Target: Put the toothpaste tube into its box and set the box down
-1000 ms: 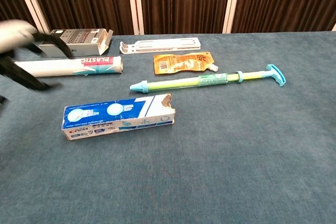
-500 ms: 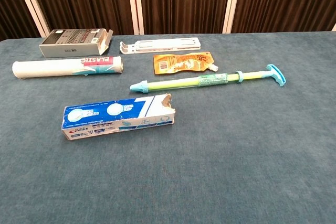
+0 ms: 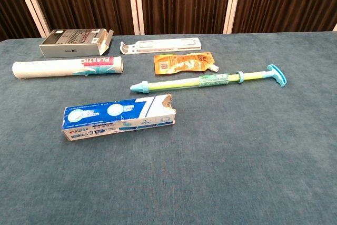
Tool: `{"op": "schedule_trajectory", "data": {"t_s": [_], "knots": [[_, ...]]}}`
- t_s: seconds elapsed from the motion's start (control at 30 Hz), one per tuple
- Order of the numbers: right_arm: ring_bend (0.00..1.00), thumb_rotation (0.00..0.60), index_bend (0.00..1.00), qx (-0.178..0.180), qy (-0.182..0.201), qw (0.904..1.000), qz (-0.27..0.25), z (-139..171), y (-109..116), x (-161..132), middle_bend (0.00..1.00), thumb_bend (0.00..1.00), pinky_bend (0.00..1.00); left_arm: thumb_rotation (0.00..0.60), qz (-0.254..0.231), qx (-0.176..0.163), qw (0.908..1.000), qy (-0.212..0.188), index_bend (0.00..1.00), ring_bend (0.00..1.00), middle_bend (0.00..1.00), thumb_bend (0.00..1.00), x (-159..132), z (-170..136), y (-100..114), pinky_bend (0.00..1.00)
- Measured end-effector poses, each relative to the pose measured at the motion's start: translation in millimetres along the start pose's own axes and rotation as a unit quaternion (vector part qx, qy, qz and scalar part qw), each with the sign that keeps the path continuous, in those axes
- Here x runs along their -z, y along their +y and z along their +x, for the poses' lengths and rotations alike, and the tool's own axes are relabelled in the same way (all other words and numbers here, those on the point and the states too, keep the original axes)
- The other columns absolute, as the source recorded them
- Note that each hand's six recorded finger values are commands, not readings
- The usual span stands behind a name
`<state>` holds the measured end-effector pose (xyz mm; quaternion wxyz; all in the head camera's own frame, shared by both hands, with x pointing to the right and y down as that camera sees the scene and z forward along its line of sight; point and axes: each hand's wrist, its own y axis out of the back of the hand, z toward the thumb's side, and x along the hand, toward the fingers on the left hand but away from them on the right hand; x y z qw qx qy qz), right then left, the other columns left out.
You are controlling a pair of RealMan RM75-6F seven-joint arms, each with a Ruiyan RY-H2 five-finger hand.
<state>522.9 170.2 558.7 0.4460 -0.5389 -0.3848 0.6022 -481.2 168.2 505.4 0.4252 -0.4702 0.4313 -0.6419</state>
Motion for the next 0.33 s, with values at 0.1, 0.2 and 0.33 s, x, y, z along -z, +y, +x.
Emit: {"op": "schedule_trajectory", "data": {"t_s": [0.1, 0.2, 0.33], "knots": [[0.04, 0.6, 0.18, -0.011, 0.008, 0.9999, 0.009, 5, -2, 0, 0.12, 0.31, 0.03, 0.6, -0.001, 0.01, 0.9999, 0.001, 0.31, 0.03, 0.17, 0.33, 0, -1, -7, 0.14], [0.04, 0.6, 0.18, -0.02, 0.011, 0.9997, 0.004, 8, -5, -2, 0.12, 0.31, 0.03, 0.6, 0.001, 0.024, 0.9997, 0.0, 0.32, 0.03, 0.17, 0.33, 0, -5, -19, 0.14], [0.04, 0.6, 0.18, -0.024, 0.012, 0.9996, -0.013, 7, -8, -4, 0.12, 0.31, 0.03, 0.6, 0.001, 0.036, 0.9994, 0.003, 0.32, 0.03, 0.17, 0.33, 2, -7, -33, 0.14]]}}
